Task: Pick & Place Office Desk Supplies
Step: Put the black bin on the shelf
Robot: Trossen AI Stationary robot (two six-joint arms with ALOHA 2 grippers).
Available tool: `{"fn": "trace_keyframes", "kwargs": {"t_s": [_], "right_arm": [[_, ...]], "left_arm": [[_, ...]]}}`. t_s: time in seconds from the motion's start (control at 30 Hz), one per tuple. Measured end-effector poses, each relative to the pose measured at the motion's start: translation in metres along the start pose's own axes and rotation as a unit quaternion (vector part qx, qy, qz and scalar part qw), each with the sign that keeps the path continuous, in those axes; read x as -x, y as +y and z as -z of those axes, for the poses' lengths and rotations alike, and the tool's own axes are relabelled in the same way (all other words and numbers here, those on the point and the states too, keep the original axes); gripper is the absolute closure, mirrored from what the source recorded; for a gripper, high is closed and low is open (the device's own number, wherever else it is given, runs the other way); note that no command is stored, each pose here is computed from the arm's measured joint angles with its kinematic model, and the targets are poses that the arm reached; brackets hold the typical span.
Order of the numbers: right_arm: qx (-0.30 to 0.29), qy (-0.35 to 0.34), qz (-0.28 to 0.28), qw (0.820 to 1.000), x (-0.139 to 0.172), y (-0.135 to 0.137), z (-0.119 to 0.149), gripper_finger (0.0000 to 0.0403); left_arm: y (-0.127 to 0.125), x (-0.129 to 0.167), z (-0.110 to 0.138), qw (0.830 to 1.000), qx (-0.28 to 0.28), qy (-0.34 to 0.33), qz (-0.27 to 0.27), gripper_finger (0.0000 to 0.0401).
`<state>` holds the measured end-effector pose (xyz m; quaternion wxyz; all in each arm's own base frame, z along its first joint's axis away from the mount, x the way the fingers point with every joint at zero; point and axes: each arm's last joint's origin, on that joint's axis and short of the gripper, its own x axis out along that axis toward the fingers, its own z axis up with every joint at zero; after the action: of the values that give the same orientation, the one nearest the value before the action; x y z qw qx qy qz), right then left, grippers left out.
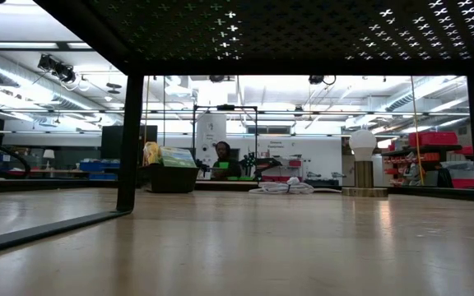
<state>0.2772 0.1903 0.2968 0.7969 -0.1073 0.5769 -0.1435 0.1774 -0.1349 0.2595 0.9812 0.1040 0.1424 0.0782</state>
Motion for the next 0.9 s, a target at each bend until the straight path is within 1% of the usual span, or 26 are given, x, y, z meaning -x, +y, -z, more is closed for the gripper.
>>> {"fn": "trace_keyframes", "kwargs": {"t_s": [0.07,0.1,0.13,0.27,0.33,0.37,0.43,0.5,0.53,0.57,0.6,0.67,0.7,0.73,0.77,0.8,0.9], "right_arm": [[-0.014,0.022,0.049,0.998,0.001,-0.008,0.007,0.0403],[-0.023,0.025,0.072,0.997,0.001,-0.011,0.009,0.0403],[-0.031,0.014,0.083,0.996,0.001,-0.012,0.009,0.0403],[-0.025,-0.058,0.081,0.995,0.010,-0.023,0.010,0.0403],[-0.013,-0.106,0.083,0.991,0.013,-0.028,0.010,0.0403],[-0.001,-0.132,0.078,0.988,0.014,-0.030,0.010,0.0403],[0.015,-0.197,0.048,0.979,0.019,-0.035,0.007,0.0403],[0.037,-0.273,-0.004,0.961,0.028,-0.042,0.002,0.0403],[0.055,-0.312,-0.037,0.948,0.032,-0.045,0.000,0.0403],[0.077,-0.351,-0.071,0.931,0.036,-0.049,-0.002,0.0403],[0.103,-0.389,-0.106,0.909,0.040,-0.053,-0.003,0.0403],[0.140,-0.467,-0.163,0.858,0.054,-0.066,-0.001,0.0403],[0.149,-0.500,-0.180,0.834,0.062,-0.075,0.001,0.0403],[0.153,-0.523,-0.190,0.816,0.070,-0.085,0.005,0.0403],[0.155,-0.538,-0.192,0.806,0.077,-0.095,0.011,0.0403],[0.155,-0.548,-0.190,0.800,0.082,-0.104,0.018,0.0403],[0.155,-0.559,-0.183,0.794,0.090,-0.127,0.044,0.0403]], "left_arm": [[0.001,0.000,0.002,1.000,-0.011,0.000,-0.013,0.0400],[0.002,-0.001,0.003,1.000,-0.017,0.001,-0.024,0.0400],[0.003,-0.001,0.003,0.999,-0.020,0.001,-0.035,0.0400],[0.007,-0.006,0.000,0.998,-0.027,-0.002,-0.053,0.0400],[0.009,-0.008,-0.005,0.998,-0.030,-0.020,-0.051,0.0400],[0.009,-0.009,-0.010,0.998,-0.031,-0.035,-0.038,0.0400],[0.009,-0.010,-0.023,0.996,-0.036,-0.087,0.007,0.0400],[0.010,-0.009,-0.036,0.985,-0.052,-0.154,0.058,0.0400],[0.011,-0.007,-0.042,0.977,-0.065,-0.187,0.079,0.0400],[0.012,-0.004,-0.047,0.968,-0.077,-0.219,0.097,0.0400],[0.016,0.000,-0.052,0.959,-0.083,-0.247,0.108,0.0400],[0.028,0.008,-0.061,0.948,-0.087,-0.283,0.117,0.0400],[0.035,0.011,-0.065,0.946,-0.084,-0.292,0.116,0.0400],[0.042,0.014,-0.065,0.946,-0.084,-0.292,0.113,0.0400],[0.049,0.016,-0.065,0.948,-0.083,-0.286,0.114,0.0400],[0.056,0.018,-0.064,0.951,-0.083,-0.276,0.111,0.0400],[0.077,0.020,-0.054,0.966,-0.080,-0.227,0.097,0.0400]]}}
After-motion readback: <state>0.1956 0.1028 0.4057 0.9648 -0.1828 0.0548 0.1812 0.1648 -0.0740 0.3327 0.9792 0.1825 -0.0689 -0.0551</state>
